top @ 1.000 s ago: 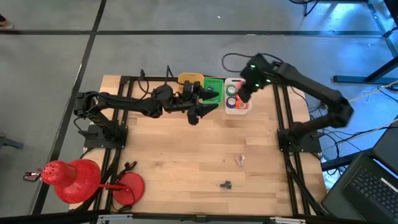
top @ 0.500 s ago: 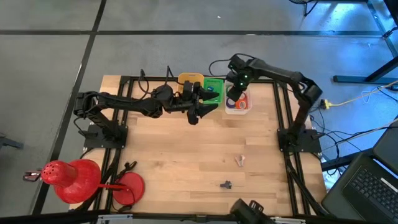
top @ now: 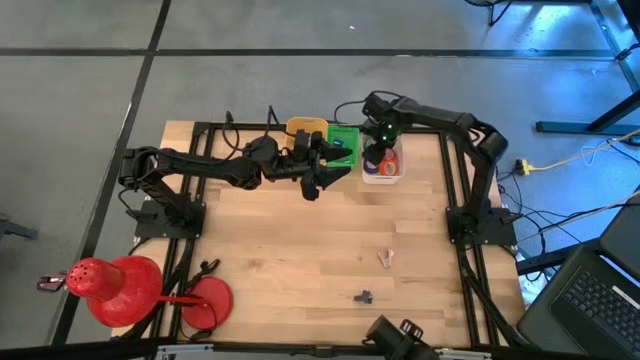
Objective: Pick and place Stapler, Stapler remover, tape
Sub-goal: Put the pink tape into the white bin, then put the pink staple remover into the yellow bin
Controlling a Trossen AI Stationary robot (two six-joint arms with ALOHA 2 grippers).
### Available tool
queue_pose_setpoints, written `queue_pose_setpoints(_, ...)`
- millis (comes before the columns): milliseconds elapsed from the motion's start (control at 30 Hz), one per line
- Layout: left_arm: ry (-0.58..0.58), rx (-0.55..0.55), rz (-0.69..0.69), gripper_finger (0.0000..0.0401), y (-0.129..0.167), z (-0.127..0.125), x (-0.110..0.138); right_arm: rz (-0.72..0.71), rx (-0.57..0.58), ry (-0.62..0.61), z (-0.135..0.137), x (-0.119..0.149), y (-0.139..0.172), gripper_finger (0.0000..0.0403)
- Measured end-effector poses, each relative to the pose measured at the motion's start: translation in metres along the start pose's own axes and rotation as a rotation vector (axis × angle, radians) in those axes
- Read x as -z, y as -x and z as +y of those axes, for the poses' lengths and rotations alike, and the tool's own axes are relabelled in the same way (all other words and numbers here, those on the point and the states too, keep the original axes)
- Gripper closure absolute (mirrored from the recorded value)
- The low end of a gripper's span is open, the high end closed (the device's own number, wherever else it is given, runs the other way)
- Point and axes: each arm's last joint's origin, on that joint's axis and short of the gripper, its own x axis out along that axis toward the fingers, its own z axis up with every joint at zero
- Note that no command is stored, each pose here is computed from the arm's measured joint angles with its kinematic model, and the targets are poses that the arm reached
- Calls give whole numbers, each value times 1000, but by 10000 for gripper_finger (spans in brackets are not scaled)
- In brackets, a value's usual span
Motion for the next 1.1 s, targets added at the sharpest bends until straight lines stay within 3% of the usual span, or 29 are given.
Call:
queue_pose_setpoints(133, -11, -4, -1, 107, 0, 1, 0, -66, 5, 4, 3, 4, 25, 131)
queue_pose_setpoints(267, -25, -4, -1, 107, 0, 1, -1, -175, 20, -30, 10, 18, 66, 85)
queue_pose_setpoints(500, -18, -16, 76, 107, 0, 2, 7, -354, -13, -10, 51, 92, 123, 76)
queue_pose_setpoints(633, -9, -42, 150, 107, 1, 2, 15, -422, -88, -47, 75, 153, 127, 76)
queue_pose_setpoints(800, -30, -71, 313, 107, 4, -2, 34, -522, -262, -118, 95, 213, 118, 75)
queue_pose_setpoints(933, -72, -59, 490, 107, 10, -19, 58, -590, -391, -156, 101, 240, 112, 75)
queue_pose_setpoints(1100, -106, -96, 626, 107, 14, -42, 95, -681, -441, -169, 104, 248, 108, 75)
